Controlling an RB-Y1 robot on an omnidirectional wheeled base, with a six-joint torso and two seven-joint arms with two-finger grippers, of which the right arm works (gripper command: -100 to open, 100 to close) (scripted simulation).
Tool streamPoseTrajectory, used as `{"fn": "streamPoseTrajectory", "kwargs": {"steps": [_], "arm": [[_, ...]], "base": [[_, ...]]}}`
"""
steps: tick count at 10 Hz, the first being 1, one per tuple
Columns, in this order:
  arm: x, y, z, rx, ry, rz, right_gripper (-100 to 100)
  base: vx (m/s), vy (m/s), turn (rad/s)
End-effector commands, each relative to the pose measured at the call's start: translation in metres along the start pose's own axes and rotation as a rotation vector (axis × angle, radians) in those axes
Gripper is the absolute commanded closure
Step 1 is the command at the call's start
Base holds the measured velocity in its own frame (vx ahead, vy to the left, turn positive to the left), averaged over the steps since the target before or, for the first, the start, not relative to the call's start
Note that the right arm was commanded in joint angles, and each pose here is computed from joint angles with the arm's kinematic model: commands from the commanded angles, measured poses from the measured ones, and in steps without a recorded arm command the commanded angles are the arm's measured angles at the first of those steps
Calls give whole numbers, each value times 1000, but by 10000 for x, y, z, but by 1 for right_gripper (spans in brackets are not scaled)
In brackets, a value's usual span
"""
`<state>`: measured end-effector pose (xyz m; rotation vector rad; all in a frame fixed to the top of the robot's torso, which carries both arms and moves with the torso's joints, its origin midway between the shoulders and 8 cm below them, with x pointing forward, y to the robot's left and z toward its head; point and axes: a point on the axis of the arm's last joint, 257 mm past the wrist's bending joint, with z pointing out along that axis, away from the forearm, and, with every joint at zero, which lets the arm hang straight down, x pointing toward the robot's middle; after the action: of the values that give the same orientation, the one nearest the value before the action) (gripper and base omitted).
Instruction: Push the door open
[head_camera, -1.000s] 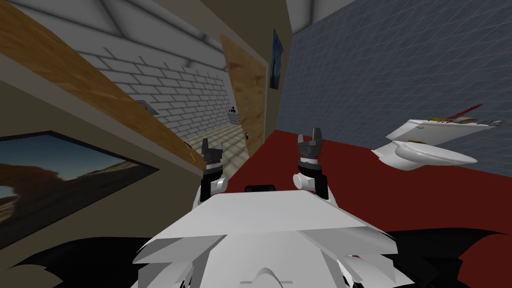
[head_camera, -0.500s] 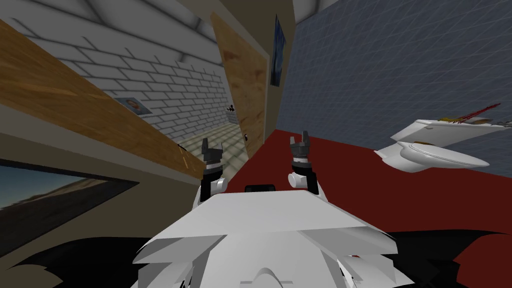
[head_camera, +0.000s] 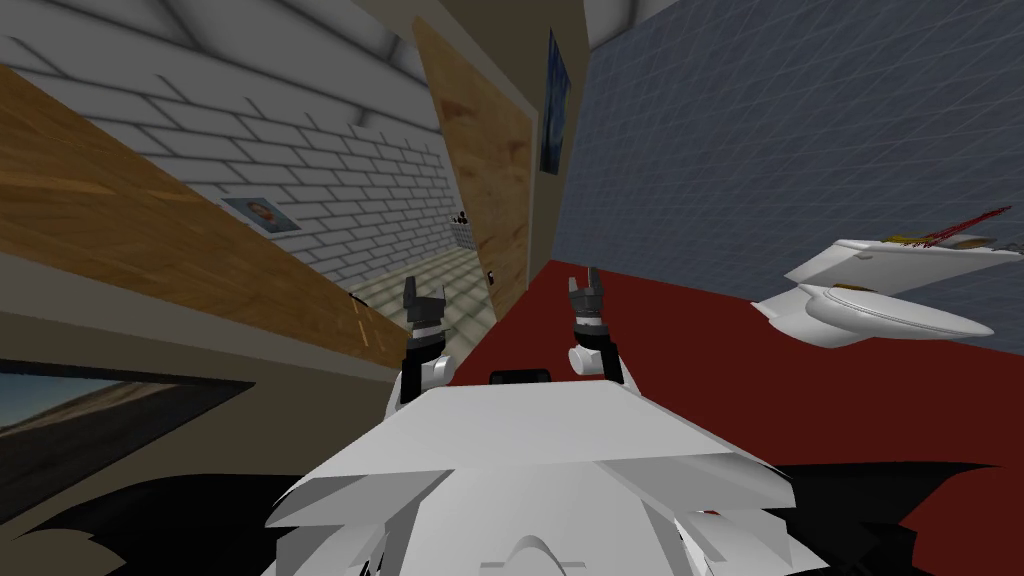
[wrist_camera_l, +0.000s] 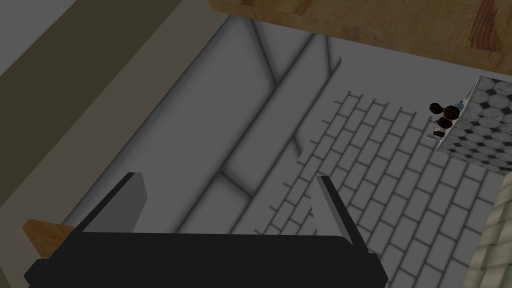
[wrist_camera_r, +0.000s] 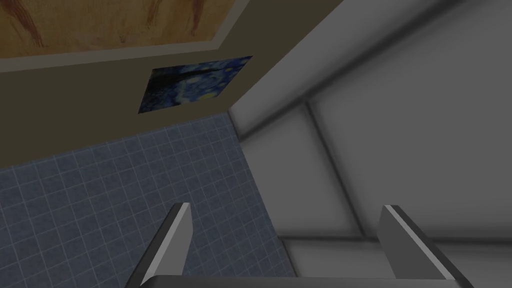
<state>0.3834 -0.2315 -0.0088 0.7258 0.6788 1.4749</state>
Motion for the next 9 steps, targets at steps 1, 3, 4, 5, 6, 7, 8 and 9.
{"fn": "streamPoseTrajectory", "kwargs": {"steps": [1,3,4,5,6,7,8,9], "arm": [[75,-104,-2,13,15,18,-100],[199,-226,-25,31,36,43,-100],[264,-287,-38,40,47,56,-100],[330,-347,-53,49,58,68,-100],[397,-405,-69,58,69,80,-100],[464,-463,-86,67,81,92,-100],[539,-525,-107,78,93,105,-100],[615,-586,-129,88,106,118,-100]], "base": [[95,-2,-12],[100,5,-13],[99,5,-14],[104,5,-15],[101,3,-13],[107,-11,-15],[102,2,-12],[92,15,-17]]}}
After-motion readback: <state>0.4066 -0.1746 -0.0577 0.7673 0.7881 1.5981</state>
